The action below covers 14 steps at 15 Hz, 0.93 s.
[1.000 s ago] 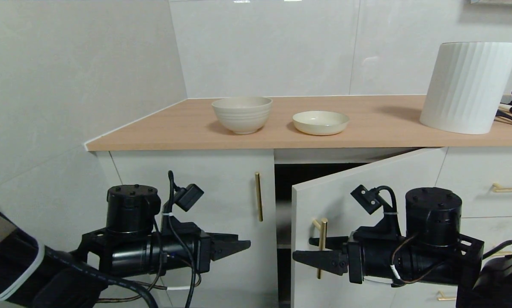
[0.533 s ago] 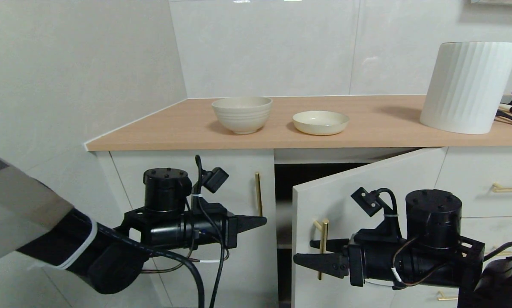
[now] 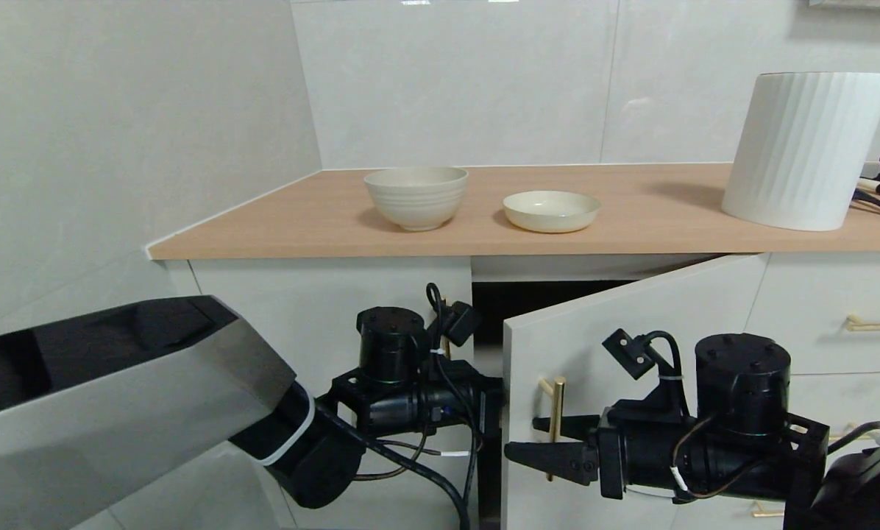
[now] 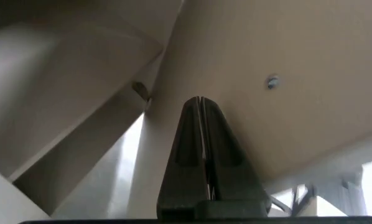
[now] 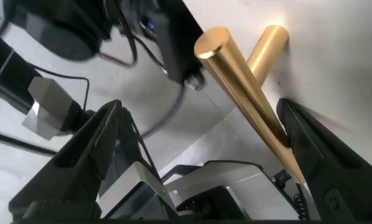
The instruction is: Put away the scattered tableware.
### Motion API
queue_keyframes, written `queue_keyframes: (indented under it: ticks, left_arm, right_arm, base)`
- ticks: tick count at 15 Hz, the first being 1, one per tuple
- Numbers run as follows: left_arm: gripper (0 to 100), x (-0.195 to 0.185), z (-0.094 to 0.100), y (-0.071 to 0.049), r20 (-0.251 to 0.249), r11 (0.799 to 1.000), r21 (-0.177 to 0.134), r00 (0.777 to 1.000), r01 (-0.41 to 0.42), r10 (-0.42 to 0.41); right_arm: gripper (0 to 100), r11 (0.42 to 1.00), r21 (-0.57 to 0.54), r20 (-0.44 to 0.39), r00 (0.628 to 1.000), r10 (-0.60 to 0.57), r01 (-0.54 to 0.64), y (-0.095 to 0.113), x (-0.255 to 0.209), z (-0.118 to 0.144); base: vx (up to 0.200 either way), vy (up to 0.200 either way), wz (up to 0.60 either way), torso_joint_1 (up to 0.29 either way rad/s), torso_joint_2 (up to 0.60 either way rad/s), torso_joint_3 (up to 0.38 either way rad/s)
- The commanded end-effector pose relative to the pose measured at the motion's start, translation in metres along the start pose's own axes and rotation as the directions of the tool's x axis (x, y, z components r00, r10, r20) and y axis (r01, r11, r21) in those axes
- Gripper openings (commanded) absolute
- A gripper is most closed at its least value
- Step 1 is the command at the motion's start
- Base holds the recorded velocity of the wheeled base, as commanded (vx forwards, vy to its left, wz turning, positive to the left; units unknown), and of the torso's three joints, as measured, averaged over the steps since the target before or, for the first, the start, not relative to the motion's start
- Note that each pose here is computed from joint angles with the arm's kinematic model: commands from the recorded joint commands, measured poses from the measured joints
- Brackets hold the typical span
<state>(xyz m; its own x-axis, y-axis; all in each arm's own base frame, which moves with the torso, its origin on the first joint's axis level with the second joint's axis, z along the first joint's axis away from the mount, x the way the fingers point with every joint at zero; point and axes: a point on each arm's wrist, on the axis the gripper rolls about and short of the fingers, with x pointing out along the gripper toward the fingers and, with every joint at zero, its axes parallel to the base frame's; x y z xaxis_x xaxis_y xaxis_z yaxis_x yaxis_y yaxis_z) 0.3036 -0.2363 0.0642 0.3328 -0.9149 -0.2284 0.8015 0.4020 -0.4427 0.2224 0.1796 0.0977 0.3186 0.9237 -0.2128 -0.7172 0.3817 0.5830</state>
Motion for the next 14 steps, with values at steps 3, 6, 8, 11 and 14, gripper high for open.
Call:
queue_keyframes:
  ticks: [3,6,8,11,14]
  left_arm:
    - [0,0.006,-0.007,-0.001,0.001,1.000,0.005,1.000,0.014,-0.014]
    - [0,0.007,-0.008,-0.004,0.001,1.000,0.009,1.000,0.024,-0.024]
    - [0,0.007,-0.008,-0.004,0.004,1.000,0.008,1.000,0.025,-0.025]
    - [0,0.004,-0.008,-0.006,0.012,1.000,0.013,1.000,0.029,-0.029]
    - [0,-0.001,-0.003,-0.012,0.025,0.999,0.020,0.999,0.033,-0.034]
  right_arm:
    - [100,0.989,-0.042,0.112,0.985,-0.134,0.139,-0.012,-0.018,0.011]
    - [100,0.980,-0.074,0.144,0.974,-0.173,0.185,-0.011,-0.040,0.013]
    - [100,0.971,-0.098,0.110,0.972,-0.208,0.219,-0.007,-0.060,-0.005]
    - [100,0.960,-0.151,0.035,0.972,-0.232,0.235,0.007,-0.088,-0.039]
    - [100,0.964,-0.155,0.012,0.976,-0.216,0.216,0.018,-0.100,-0.053]
  base:
    - [0.000,0.000,0.00,0.000,0.00,0.000]
    - [0.000,0.000,0.00,0.000,0.00,0.000]
    - [0.000,0.000,0.00,0.000,0.00,0.000]
    - [0.000,0.000,0.00,0.000,0.00,0.000]
    - [0.000,0.000,0.00,0.000,0.00,0.000]
